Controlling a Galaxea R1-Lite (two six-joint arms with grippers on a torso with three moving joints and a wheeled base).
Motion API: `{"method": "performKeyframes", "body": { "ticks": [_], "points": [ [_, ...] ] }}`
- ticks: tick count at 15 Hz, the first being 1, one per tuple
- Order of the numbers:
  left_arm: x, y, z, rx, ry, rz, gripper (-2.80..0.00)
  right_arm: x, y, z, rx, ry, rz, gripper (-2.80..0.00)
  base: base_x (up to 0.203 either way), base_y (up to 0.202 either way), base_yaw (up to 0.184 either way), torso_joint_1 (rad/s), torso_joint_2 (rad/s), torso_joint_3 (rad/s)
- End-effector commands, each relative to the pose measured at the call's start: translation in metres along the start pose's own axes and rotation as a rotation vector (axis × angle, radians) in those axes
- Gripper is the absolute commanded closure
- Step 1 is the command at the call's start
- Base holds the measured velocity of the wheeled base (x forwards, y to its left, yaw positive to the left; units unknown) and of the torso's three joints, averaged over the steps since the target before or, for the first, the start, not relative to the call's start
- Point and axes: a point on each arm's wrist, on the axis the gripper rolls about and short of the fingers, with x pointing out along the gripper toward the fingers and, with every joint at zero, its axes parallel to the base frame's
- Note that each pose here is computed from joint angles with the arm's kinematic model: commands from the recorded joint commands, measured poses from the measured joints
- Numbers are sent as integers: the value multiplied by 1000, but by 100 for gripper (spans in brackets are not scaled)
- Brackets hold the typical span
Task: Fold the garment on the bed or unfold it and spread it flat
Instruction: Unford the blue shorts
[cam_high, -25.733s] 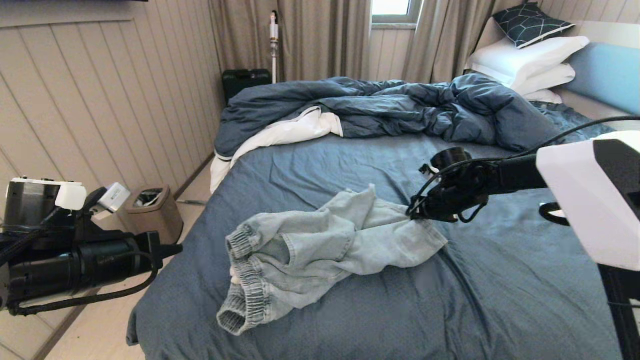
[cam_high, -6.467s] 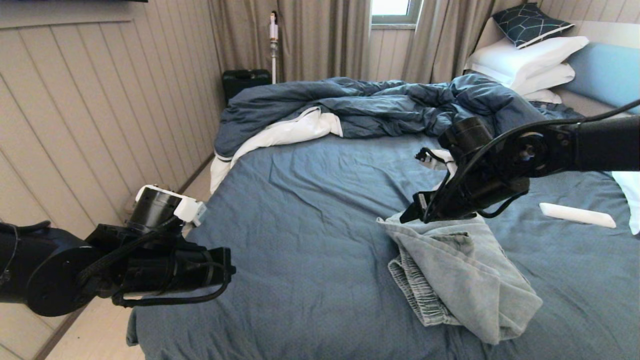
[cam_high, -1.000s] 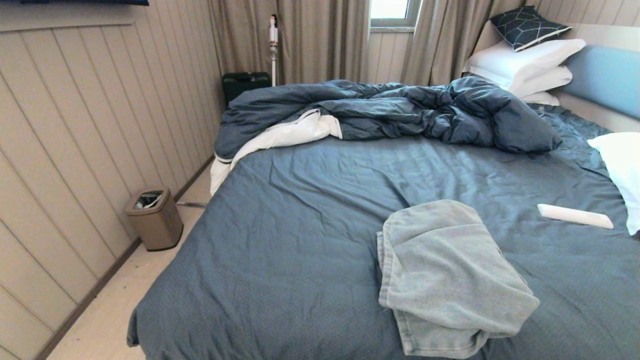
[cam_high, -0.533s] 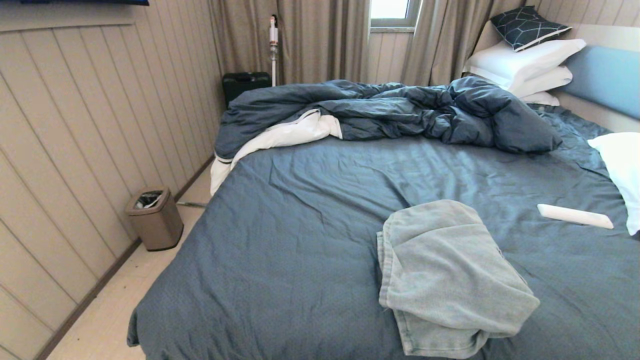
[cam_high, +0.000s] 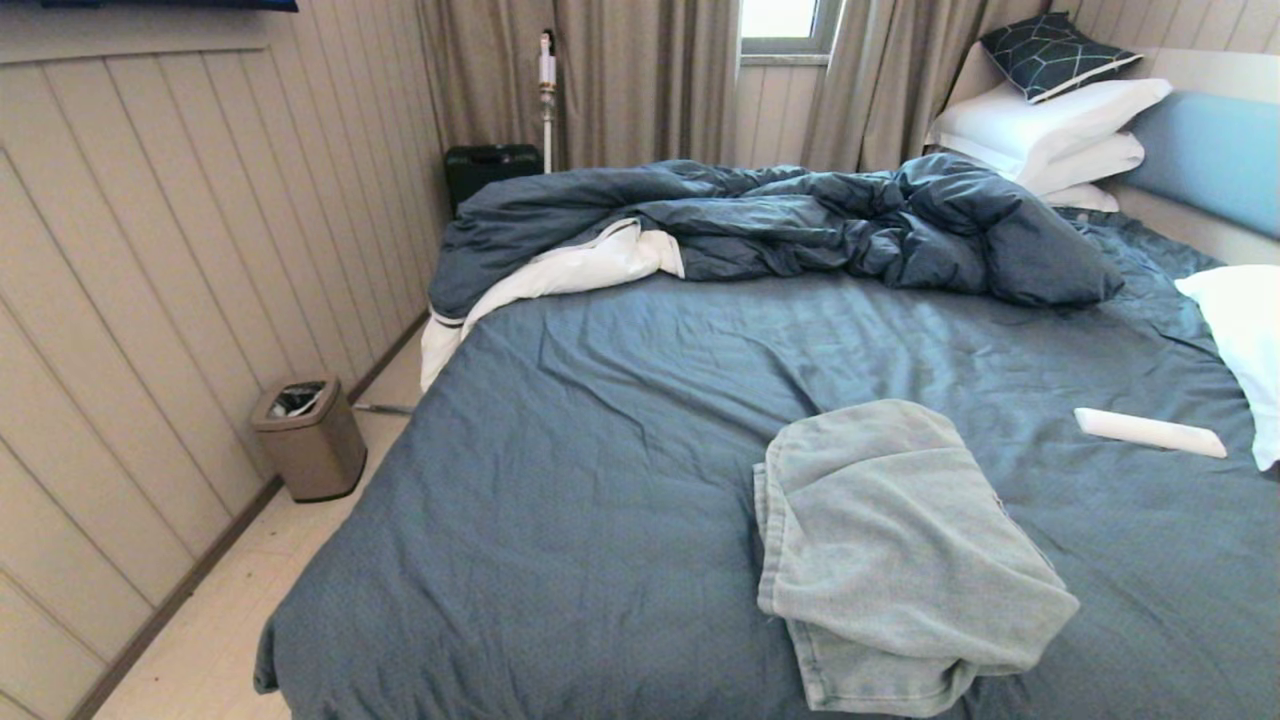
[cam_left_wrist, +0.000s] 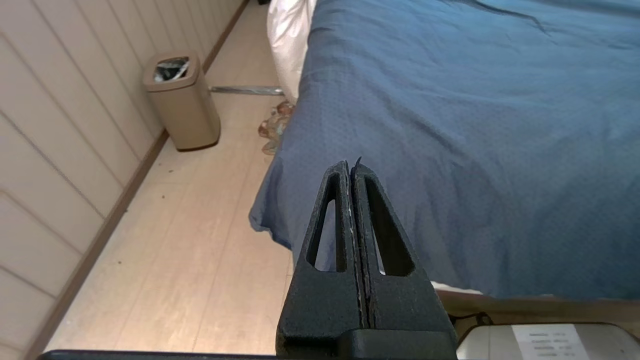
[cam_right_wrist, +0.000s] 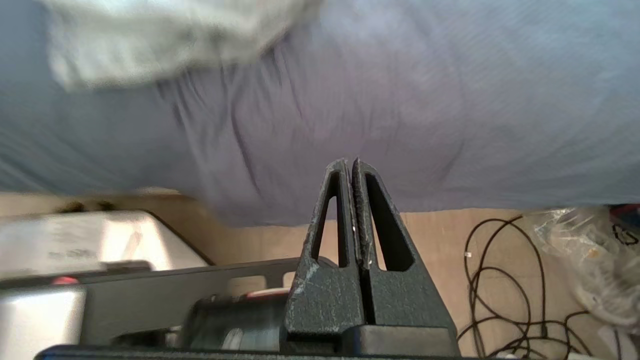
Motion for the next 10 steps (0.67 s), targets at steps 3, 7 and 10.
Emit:
{"method": "performKeyframes", "body": {
  "ticks": [3,7,10],
  "points": [
    [6,1,2,0,-122,18,0,46,10,-25,-4,-342,46,0,0,0,0,0,0,0],
    [7,0,-1,4,-99,16,0,54,15,-35,-24,-381,173,0,0,0,0,0,0,0],
    [7,0,-1,-27,-102,20,0,54,14,-34,80,-383,165,0,0,0,0,0,0,0]
  ]
}}
